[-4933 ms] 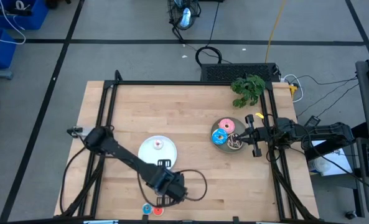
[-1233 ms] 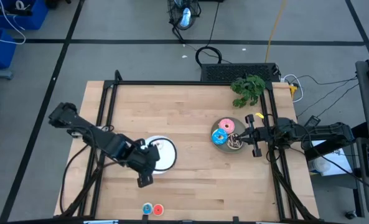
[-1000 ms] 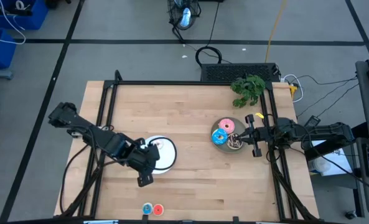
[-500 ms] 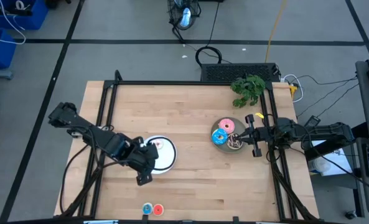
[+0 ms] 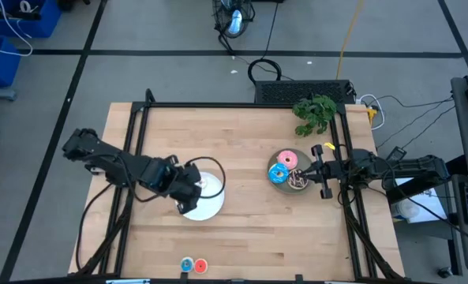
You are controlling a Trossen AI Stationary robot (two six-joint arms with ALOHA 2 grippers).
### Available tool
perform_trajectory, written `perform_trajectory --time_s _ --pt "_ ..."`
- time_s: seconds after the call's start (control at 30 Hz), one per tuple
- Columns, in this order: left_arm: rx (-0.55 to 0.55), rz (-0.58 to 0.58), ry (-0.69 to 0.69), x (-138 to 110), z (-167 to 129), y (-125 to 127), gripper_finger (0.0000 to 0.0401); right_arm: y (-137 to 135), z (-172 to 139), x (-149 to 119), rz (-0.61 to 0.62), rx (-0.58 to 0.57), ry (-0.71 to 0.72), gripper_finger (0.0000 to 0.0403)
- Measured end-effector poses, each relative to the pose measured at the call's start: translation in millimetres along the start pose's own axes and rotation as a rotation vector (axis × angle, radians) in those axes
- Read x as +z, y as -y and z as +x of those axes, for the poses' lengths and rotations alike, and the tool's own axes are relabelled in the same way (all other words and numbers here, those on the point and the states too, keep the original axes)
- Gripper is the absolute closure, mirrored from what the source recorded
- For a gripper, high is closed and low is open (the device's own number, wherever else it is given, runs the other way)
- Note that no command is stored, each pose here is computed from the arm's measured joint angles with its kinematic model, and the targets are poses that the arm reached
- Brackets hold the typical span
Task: Pick & Place donuts
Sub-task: Put the small brown donut on the white plate
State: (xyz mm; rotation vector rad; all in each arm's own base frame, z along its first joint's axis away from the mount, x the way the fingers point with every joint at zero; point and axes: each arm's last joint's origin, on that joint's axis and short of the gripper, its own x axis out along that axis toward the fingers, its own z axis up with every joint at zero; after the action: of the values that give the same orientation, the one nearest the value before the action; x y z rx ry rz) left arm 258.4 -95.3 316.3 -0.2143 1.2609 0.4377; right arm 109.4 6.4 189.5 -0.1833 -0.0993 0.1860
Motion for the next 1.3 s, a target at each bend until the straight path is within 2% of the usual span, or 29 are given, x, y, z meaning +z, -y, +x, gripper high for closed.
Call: perform_trajectory --time_s 0.17,0.3,0.43,0.63,0.77,1.07,1.3 --pt "0.015 0.058 -0.014 10 7 -12 0.0215 0 0 0 0.0 0.0 0.002 0.0403" --pt "-0.023 0.083 -0.056 16 27 -19 0.0215 0 0 0 0.0 0.001 0.002 0.0403" --pt "-0.047 0.117 -0.135 8 62 -26 0.0215 0 0 0 0.0 0.0 0.002 0.0403" --pt "-0.068 0.126 -0.152 -5 104 -31 0.0215 0 0 0 0.0 0.001 0.002 0.0403" --pt "-0.149 0.095 -0.136 -9 123 -31 0.0215 0 0 0 -0.004 0.001 0.002 0.0403" --pt "-0.183 0.046 -0.097 -24 151 -33 0.0215 0 0 0 -0.001 0.001 0.002 0.0403" --pt "-0.179 0.026 -0.103 -26 154 -34 0.0215 0 0 0 0.0 0.001 0.002 0.0403"
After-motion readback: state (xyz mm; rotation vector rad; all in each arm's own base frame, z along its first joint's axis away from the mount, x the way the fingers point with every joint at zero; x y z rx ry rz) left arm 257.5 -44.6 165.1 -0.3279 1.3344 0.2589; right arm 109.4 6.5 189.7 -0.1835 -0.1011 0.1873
